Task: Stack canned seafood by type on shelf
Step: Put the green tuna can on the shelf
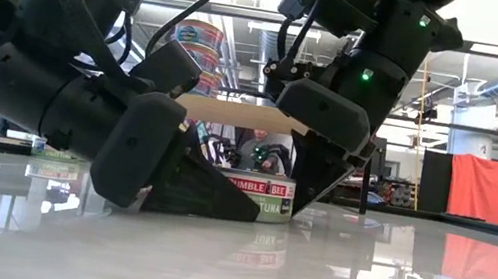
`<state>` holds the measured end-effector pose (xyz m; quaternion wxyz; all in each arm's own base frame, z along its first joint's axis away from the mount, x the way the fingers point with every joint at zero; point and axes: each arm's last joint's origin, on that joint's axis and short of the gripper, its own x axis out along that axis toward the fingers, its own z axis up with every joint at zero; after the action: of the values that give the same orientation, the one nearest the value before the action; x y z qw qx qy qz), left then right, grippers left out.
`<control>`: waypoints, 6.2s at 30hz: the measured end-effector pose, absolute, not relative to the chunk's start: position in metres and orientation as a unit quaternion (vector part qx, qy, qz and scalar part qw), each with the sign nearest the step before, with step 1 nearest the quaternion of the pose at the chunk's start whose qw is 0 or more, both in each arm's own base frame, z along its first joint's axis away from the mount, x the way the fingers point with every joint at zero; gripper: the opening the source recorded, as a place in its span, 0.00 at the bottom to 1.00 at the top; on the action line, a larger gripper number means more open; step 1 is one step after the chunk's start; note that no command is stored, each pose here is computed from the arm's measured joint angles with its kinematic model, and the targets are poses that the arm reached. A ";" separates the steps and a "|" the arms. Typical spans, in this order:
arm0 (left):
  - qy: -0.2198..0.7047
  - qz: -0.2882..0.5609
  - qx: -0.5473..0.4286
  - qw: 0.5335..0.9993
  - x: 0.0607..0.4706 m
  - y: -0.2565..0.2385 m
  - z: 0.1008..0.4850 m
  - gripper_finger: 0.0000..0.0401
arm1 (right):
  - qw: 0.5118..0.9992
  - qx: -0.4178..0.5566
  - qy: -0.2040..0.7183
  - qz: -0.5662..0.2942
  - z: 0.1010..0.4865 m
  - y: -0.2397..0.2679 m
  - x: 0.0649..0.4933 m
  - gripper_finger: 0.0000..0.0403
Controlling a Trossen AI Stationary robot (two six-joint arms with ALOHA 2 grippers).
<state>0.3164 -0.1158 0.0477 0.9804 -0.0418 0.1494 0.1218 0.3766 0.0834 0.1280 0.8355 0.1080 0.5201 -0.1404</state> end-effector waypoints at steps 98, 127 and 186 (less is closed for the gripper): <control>0.165 0.493 -0.101 0.848 0.476 0.059 0.218 0.99 | 0.914 0.068 0.391 -0.087 0.283 -0.148 0.277 0.03; 0.179 0.488 -0.080 0.851 0.473 0.051 0.232 1.00 | 0.892 0.055 0.413 -0.177 0.281 -0.161 0.270 0.03; 0.226 0.484 -0.106 0.839 0.468 0.062 0.234 0.99 | 0.899 0.093 0.414 -0.104 0.271 -0.164 0.283 0.03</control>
<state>0.4682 0.0618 0.2341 0.8388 -0.1055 0.2263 0.4838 0.2828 -0.1640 0.2708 0.8994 0.0926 0.4143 -0.1040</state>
